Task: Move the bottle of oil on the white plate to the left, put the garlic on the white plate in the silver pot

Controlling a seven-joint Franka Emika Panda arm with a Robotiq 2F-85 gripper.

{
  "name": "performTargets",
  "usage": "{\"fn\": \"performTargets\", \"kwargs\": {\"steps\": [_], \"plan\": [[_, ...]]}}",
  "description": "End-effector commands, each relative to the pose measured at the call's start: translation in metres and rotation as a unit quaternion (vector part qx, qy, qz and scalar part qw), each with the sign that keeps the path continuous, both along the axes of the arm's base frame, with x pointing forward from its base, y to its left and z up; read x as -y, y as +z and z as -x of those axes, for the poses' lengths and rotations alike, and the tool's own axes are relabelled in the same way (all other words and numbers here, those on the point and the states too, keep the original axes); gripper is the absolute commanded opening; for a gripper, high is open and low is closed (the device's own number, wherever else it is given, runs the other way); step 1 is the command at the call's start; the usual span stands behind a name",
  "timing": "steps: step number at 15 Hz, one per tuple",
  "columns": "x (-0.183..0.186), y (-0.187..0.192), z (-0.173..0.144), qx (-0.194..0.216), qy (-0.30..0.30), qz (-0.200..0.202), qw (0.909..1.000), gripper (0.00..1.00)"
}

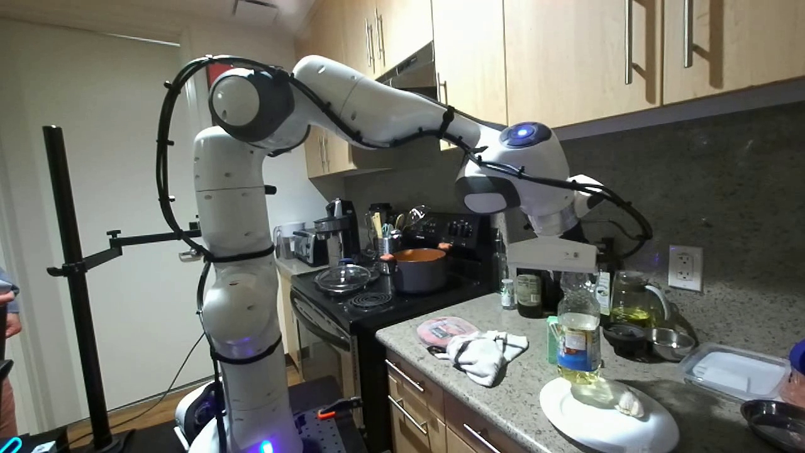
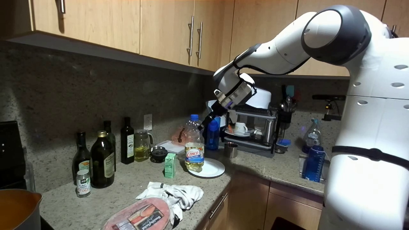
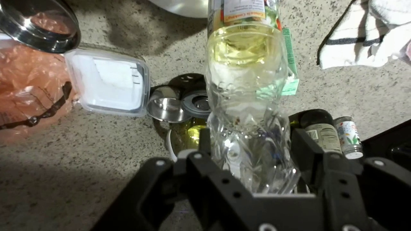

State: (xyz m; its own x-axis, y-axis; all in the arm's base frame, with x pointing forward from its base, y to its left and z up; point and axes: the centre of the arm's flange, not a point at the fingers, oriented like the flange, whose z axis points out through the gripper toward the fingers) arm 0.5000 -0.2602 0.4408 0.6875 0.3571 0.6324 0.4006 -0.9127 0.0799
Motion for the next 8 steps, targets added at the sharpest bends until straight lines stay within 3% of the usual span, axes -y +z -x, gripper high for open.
{"fn": "performTargets", "kwargs": {"steps": [1,8], "plan": [[-0.011,0.027,-0.009,0.022,0.021,-0.002,0.9995,0.39],[-0.045,0.03,-0.028,0.028,0.056,-0.002,0.9981,0.39]]}}
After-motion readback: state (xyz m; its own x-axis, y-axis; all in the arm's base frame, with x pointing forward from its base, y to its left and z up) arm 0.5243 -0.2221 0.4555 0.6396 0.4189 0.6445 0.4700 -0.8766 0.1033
